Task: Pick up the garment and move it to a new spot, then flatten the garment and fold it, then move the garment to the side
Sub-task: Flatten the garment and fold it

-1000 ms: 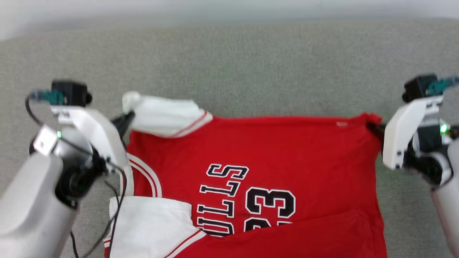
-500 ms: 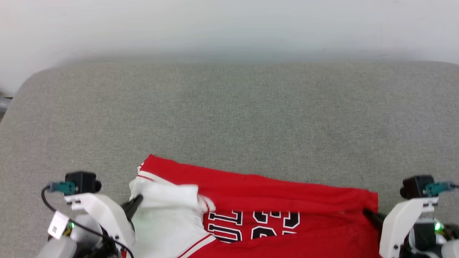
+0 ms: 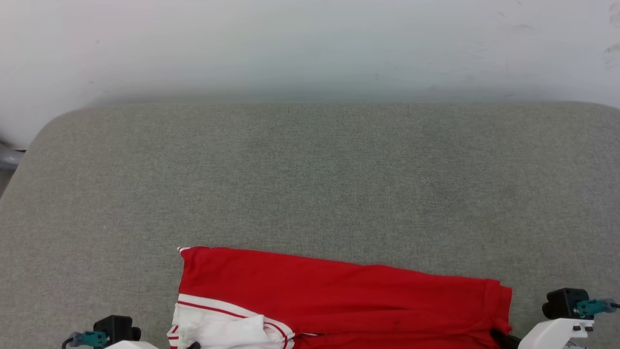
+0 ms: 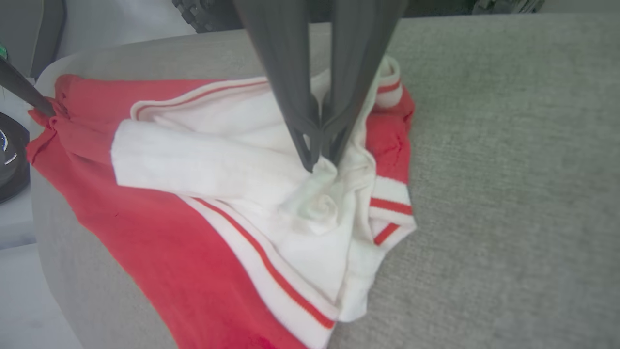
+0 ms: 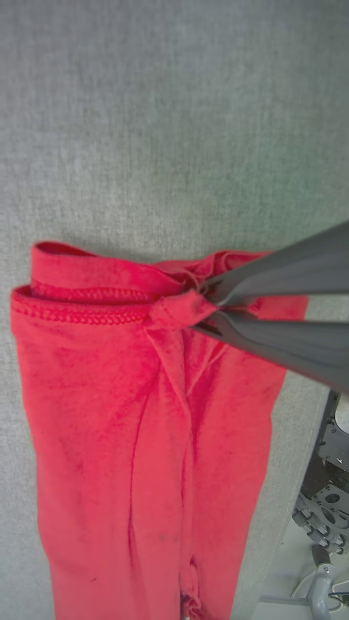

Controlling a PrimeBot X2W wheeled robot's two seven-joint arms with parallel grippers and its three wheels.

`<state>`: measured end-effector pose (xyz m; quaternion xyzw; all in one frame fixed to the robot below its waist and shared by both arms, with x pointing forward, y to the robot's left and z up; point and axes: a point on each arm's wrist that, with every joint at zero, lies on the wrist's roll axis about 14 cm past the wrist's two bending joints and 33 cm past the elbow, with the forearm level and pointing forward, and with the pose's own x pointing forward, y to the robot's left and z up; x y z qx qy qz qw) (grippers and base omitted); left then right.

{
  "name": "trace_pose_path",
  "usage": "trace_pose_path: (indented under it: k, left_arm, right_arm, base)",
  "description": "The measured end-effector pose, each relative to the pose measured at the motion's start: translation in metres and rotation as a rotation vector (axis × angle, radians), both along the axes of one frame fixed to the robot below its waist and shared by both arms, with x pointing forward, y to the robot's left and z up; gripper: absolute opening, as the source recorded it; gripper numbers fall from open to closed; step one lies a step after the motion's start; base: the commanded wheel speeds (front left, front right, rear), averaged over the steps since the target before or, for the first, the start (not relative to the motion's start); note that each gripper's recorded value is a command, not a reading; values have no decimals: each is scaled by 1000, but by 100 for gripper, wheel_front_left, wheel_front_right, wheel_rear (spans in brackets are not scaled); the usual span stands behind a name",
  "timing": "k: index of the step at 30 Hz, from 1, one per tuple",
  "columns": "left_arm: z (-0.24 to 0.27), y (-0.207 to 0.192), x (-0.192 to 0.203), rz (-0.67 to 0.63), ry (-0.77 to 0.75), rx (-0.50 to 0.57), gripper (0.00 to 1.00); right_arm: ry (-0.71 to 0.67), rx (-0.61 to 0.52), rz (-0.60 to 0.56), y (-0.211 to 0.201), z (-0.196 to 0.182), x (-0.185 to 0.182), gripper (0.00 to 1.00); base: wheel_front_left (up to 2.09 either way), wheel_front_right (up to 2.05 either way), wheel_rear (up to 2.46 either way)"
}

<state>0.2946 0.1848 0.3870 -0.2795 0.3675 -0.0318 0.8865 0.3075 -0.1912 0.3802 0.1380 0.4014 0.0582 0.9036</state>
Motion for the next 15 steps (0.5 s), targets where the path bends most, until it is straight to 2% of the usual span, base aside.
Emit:
trace_pose_path:
  k: [1,2,3,4,5,6,11,15]
  left_arm:
    - [-2,-1,-1,2,3,0,0]
    - [-3,-2,-2,3,5,-1,0]
    - [-5,-4,-3,1,9,-6,0]
    - [-6,-6,-2,-1,2,-7,4]
    - [-6,-7,-1,0,-10,-3,40]
    - [-5,-8,2,-4,-25,2,100]
    - [16,-10,23,12,-177,34,100]
    - [42,-9,39,37,-329,58,100]
  right_arm:
    - [-10,1,-5,0,1,1,7]
    - [-14,4,-10,0,1,1,43]
    - [-18,5,-11,0,1,1,100]
    - [-38,5,-15,0,3,4,100]
    - [-59,8,-23,0,6,6,100]
    - [-85,10,-29,0,9,9,100]
    - [-300,25,-83,-1,47,30,100]
    - [-374,13,-122,-9,64,31,100]
  base:
    - [0,0,0]
    - [0,0,0]
    - [0,0,0]
    - [0,0,0]
    - [0,0,0]
    - [0,0,0]
    - [0,0,0]
    - [0,0,0]
